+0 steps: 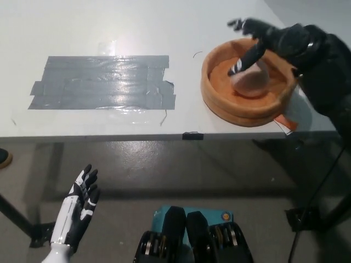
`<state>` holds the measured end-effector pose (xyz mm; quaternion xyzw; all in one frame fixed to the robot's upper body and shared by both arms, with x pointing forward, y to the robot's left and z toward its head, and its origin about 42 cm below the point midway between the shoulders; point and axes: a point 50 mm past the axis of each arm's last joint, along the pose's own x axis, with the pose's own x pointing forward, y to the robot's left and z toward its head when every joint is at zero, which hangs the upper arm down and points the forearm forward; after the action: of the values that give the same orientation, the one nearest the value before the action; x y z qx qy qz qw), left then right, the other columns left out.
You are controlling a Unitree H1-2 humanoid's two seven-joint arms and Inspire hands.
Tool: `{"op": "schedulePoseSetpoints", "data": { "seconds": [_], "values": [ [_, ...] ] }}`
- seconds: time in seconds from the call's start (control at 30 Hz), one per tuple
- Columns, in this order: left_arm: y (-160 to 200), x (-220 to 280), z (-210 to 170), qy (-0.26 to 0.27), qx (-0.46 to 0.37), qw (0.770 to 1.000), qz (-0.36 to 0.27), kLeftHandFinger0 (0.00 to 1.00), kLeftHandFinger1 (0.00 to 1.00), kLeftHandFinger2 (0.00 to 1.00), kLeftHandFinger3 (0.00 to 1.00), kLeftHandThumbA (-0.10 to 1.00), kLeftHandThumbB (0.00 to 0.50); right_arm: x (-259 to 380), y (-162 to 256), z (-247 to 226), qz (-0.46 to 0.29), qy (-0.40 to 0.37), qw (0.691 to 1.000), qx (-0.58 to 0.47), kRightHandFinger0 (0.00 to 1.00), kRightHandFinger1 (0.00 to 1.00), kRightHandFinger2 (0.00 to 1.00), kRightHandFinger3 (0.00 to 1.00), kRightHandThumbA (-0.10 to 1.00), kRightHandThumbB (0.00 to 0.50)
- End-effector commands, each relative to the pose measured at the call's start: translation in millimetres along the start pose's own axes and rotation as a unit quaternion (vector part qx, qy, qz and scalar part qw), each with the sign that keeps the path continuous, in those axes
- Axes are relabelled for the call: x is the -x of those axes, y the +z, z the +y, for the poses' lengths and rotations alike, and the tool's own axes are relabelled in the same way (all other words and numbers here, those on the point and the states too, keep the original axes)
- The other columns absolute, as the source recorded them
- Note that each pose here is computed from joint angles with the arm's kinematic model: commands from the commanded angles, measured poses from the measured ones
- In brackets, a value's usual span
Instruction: An emotional support dumpling is kept in a soft plate infront in the middle of the desk infront of the robot. The robot extends its right arm to pick up the dumpling and hands it to a person
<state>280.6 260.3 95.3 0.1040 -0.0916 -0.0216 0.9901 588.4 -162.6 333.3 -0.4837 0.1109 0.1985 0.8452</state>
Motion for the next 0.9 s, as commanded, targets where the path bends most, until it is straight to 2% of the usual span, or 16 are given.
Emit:
{"op": "schedulePoseSetpoints", "data": {
  "seconds": [0.0,0.13,0.3,0.47,0.57,0.67,0.77,0.83,0.87],
  "values": [
    [15.1,-10.3,7.5,-0.003,0.004,0.999,-0.037,1.00,1.00,1.00,1.00,0.83,0.340,6.6,34.2,-33.1,-0.021,-0.032,0.997,0.062,1.00,1.00,1.00,1.00,0.95,0.415],
    [16.4,-10.6,8.3,-0.005,0.001,0.999,-0.034,1.00,1.00,1.00,1.00,0.84,0.352,0.5,19.6,-23.2,0.006,-0.014,0.998,0.058,1.00,1.00,1.00,1.00,0.95,0.429],
    [16.8,-11.1,7.9,-0.007,0.007,0.999,-0.038,1.00,1.00,1.00,1.00,0.81,0.329,-2.2,5.8,-18.3,0.030,-0.018,0.995,0.088,1.00,1.00,1.00,1.00,0.96,0.421],
    [16.7,-12.8,8.0,-0.005,0.001,0.999,-0.039,1.00,1.00,1.00,1.00,0.83,0.332,-1.5,2.7,-21.2,0.030,-0.020,0.996,0.083,1.00,1.00,1.00,1.00,0.95,0.436],
    [17.4,-14.7,8.3,-0.006,0.003,0.999,-0.041,1.00,1.00,1.00,1.00,0.82,0.324,-1.8,1.9,-20.4,0.032,-0.017,0.995,0.095,1.00,1.00,1.00,1.00,0.97,0.464],
    [18.0,-17.2,9.2,-0.007,-0.001,0.999,-0.044,1.00,1.00,1.00,1.00,0.82,0.321,-1.8,0.9,-20.6,0.037,-0.012,0.995,0.092,1.00,1.00,1.00,1.00,0.97,0.465],
    [18.7,-18.6,9.7,-0.007,0.000,0.999,-0.044,1.00,1.00,1.00,1.00,0.82,0.329,-1.8,-0.8,-20.0,0.038,-0.001,0.996,0.078,1.00,1.00,1.00,1.00,0.95,0.463],
    [19.3,-19.9,9.7,-0.008,0.002,0.999,-0.046,1.00,1.00,1.00,1.00,0.82,0.327,-1.8,-2.5,-19.9,0.036,0.003,0.998,0.046,1.00,1.00,1.00,1.00,0.86,0.449],
    [19.4,-20.3,9.7,-0.008,0.002,0.999,-0.046,1.00,1.00,1.00,1.00,0.82,0.327,-1.7,-2.7,-20.1,0.036,0.003,0.998,0.042,1.00,1.00,1.00,1.00,0.85,0.449]
  ]
}}
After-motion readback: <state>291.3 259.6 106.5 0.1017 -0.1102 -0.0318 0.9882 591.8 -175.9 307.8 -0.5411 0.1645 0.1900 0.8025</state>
